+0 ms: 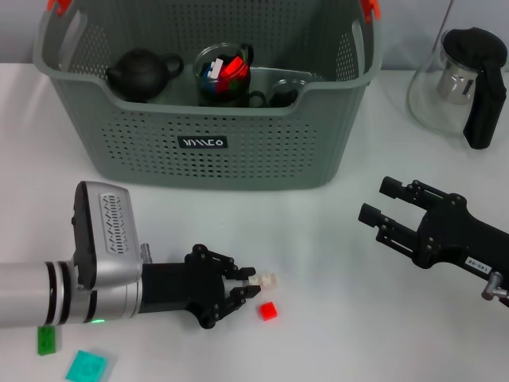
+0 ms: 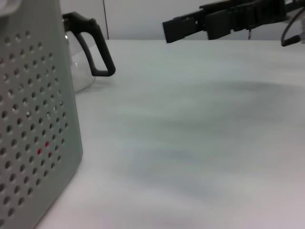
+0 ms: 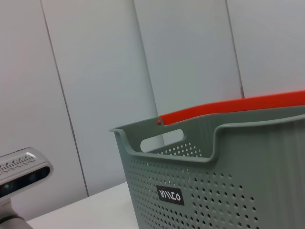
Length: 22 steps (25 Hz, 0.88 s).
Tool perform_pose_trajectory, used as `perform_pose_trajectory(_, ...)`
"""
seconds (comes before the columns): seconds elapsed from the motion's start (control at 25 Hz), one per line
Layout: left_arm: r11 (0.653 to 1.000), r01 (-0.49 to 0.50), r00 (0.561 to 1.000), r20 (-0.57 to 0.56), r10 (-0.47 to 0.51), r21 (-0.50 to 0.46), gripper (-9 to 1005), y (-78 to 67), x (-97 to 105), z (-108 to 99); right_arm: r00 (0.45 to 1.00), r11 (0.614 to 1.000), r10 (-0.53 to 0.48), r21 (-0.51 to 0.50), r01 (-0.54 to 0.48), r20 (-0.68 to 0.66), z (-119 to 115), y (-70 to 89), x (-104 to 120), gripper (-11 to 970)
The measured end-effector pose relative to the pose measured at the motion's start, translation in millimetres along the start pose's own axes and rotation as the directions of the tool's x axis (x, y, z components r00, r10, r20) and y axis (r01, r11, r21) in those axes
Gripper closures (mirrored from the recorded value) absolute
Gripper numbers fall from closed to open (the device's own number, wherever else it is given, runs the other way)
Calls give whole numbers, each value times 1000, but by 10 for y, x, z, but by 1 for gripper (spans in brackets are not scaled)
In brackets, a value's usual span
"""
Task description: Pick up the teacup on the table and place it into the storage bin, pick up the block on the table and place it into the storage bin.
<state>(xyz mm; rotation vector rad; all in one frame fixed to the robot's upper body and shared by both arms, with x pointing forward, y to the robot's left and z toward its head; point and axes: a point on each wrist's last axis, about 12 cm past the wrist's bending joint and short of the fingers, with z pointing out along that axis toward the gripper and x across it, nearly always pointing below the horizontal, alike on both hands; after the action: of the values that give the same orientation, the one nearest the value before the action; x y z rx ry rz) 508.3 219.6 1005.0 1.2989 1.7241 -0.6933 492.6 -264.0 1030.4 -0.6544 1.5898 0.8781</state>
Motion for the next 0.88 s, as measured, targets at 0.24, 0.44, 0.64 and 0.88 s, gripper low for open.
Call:
perform_pose_trajectory(0.24,1000,-9,1000,0,9,16,810,3,-20,2,1000,1000,0,0,0,1,0,0,-2,322)
perform_pose_trajectory(0.44,1000,6,998,66,-7,15,809,36,-94,-88,1000,1000,-3,-1,3,2,2,-5,-8,322)
perform_pose_trajectory(0.64,999,43,958,282,-49,28,809,220,-401,-502,1000,1000,-9,-3,9,1,13,-17,-23,322)
perform_pose_trajectory(0.88,996,72,897,440,-45,-45,809,787,-1135,-1041,1000,1000,-13,-6,13,2,30,-25,-37,321)
